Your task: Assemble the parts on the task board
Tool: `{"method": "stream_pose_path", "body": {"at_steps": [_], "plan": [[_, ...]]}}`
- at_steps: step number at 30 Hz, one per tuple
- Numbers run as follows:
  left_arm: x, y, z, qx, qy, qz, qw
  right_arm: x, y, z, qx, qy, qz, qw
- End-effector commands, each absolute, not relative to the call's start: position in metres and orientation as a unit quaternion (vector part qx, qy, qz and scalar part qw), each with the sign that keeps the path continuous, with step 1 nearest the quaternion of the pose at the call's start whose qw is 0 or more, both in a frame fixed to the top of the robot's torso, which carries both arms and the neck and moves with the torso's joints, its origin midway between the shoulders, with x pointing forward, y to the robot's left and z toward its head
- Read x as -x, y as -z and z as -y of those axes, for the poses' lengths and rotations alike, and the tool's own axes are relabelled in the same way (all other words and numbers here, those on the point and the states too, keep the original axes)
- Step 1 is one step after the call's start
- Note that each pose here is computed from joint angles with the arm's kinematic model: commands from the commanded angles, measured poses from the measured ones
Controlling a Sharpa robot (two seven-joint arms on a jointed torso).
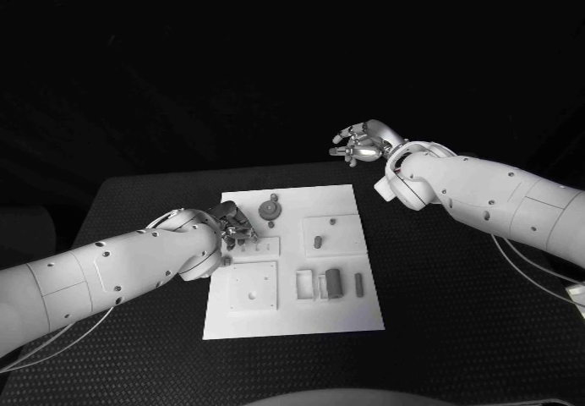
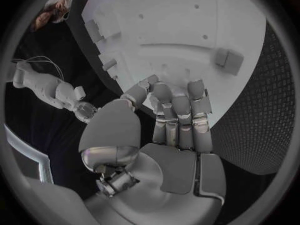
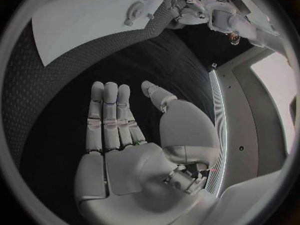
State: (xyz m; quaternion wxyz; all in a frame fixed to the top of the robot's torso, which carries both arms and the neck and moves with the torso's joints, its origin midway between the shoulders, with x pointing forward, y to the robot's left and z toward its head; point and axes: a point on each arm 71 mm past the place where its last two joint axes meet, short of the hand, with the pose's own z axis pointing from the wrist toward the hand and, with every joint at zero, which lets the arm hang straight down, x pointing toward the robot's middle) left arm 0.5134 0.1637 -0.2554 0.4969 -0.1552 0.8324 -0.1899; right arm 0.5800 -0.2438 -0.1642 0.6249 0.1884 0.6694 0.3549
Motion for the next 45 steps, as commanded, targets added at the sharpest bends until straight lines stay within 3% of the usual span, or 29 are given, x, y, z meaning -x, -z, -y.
{"method": "stream_pose_path", "body": {"at_steps": [1,11,14,21,25,31,45], "plan": [[-0.514,0.252,-0.163,0.16,0.201,-0.819,0.513,-0.58,0.164,0.242,-0.185,-0.36,-0.671,0.622],[-0.515,0.252,-0.166,0.167,0.21,-0.816,0.511,-0.579,0.164,0.243,-0.185,-0.36,-0.67,0.622],[-0.519,0.244,-0.169,0.173,0.219,-0.818,0.503,-0.579,0.164,0.243,-0.185,-0.36,-0.67,0.622],[-0.521,0.223,-0.2,0.206,0.225,-0.806,0.508,-0.579,0.164,0.246,-0.187,-0.358,-0.67,0.623],[-0.514,0.219,-0.219,0.209,0.207,-0.825,0.483,-0.578,0.164,0.248,-0.188,-0.357,-0.67,0.623],[-0.505,0.224,-0.236,0.204,0.172,-0.854,0.448,-0.578,0.164,0.25,-0.189,-0.355,-0.67,0.624],[-0.491,0.255,-0.28,0.185,0.08,-0.879,0.432,-0.578,0.164,0.253,-0.19,-0.353,-0.67,0.624]]}}
